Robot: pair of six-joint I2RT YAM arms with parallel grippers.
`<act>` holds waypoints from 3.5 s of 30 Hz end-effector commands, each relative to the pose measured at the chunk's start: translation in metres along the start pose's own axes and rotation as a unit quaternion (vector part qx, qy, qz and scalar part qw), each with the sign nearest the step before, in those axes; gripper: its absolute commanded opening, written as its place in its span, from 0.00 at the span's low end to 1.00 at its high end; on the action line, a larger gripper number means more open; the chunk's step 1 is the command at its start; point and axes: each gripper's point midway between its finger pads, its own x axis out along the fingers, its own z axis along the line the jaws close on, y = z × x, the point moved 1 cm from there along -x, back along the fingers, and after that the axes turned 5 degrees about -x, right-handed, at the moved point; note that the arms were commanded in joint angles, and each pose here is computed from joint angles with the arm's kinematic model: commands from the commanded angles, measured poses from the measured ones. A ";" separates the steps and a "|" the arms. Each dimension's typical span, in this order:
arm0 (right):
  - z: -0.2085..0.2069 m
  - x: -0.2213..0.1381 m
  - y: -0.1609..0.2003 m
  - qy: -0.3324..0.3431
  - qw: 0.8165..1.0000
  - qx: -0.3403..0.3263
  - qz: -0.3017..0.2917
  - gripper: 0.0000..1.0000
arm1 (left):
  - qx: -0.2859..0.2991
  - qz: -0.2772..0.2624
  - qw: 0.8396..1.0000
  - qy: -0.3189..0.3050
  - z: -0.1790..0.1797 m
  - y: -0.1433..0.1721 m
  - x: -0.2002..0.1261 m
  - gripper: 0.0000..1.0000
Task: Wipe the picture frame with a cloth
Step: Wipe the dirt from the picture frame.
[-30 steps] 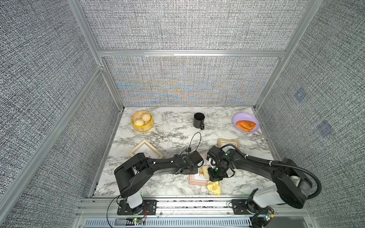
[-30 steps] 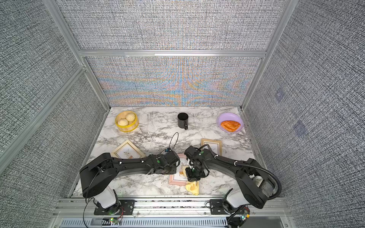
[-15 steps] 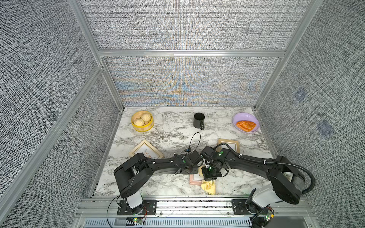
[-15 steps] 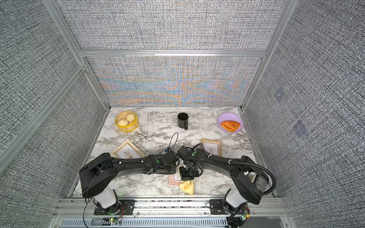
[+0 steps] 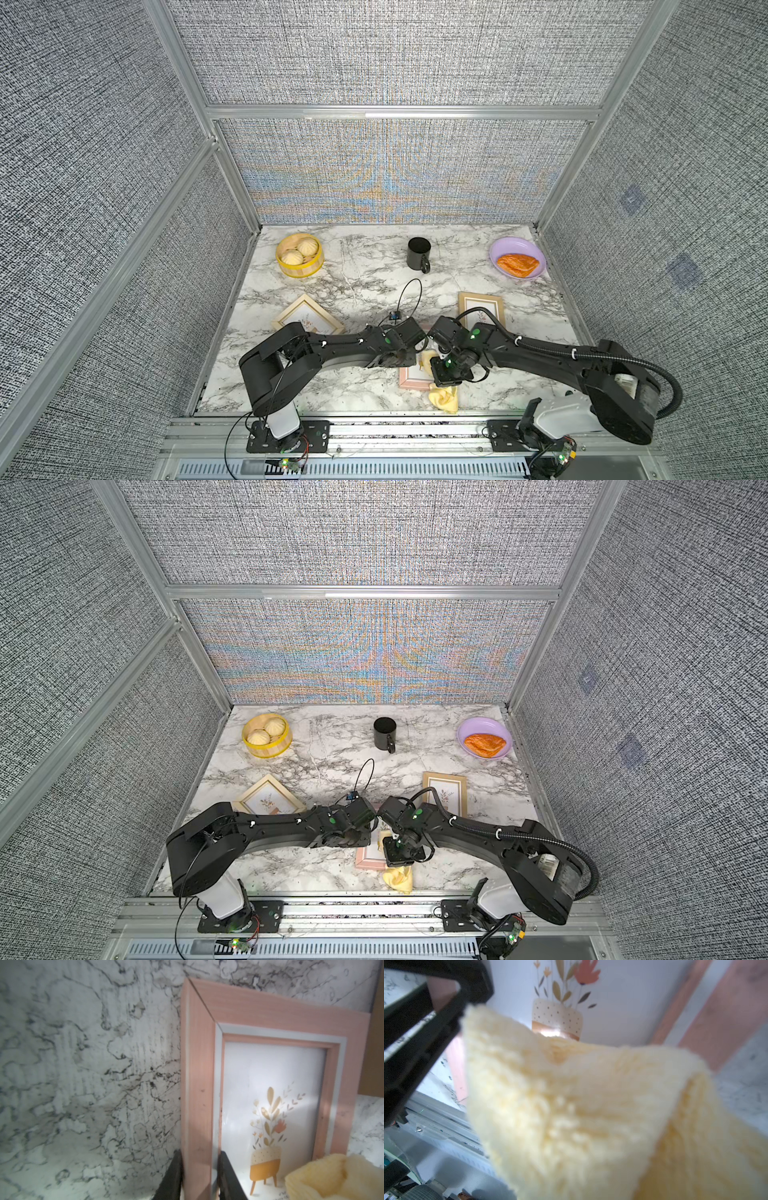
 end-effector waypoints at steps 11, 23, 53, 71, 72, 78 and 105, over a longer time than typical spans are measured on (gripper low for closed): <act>0.014 0.017 0.013 -0.001 1.000 -0.004 0.013 0.00 | -0.063 0.231 0.953 -0.186 0.092 0.099 0.007 0.00; -0.014 -0.004 0.021 0.029 0.998 -0.021 -0.051 0.00 | -0.084 0.216 0.957 -0.172 0.081 0.092 0.004 0.00; -0.034 -0.016 0.023 0.006 0.994 0.012 -0.108 0.00 | -0.135 0.165 0.970 -0.117 0.020 0.069 0.019 0.00; -0.002 0.000 0.018 -0.006 0.997 0.005 -0.078 0.00 | -0.146 0.155 0.969 -0.124 0.011 0.078 0.021 0.00; -0.013 -0.003 0.019 -0.002 0.997 0.016 -0.079 0.00 | -0.140 0.154 0.969 -0.133 0.014 0.077 0.019 0.00; -0.060 -0.015 0.025 0.006 0.995 0.060 -0.074 0.00 | -0.103 0.147 0.966 -0.184 0.024 0.072 0.003 0.00; 0.038 -0.040 0.009 -0.055 0.992 -0.023 -0.114 0.00 | -0.100 0.081 0.977 -0.172 0.030 0.051 -0.016 0.00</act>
